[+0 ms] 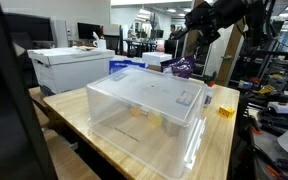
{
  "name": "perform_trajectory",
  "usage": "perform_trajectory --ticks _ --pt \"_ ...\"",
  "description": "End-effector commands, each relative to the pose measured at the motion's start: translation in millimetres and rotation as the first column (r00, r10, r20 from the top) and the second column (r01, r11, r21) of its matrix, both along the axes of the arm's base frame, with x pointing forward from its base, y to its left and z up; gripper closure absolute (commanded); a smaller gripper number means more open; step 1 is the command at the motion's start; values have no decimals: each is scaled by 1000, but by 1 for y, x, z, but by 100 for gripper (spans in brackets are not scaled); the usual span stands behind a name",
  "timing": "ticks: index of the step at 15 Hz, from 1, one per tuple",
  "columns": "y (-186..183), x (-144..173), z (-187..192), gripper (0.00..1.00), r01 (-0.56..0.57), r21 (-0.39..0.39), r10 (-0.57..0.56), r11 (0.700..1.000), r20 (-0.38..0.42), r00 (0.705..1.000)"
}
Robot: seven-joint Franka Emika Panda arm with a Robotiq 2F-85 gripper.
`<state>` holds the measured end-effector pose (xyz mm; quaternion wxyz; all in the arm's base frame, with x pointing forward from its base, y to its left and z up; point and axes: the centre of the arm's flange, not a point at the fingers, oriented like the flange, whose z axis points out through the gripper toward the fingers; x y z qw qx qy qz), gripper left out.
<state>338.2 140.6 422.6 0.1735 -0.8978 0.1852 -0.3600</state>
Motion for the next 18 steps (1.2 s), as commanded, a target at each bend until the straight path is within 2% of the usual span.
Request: perform_trajectory --ticks 1,5,10,15,18 --pt "-6 -10 74 0 72 152 -58 986 -89 994" --pt "-10 -11 70 0 138 273 -94 952 -166 982" --pt "-13 -13 58 0 236 395 -128 888 -281 951" --pt "-18 -18 47 0 359 476 -170 803 -395 903" --pt "-22 -19 43 0 440 512 -198 738 -459 866"
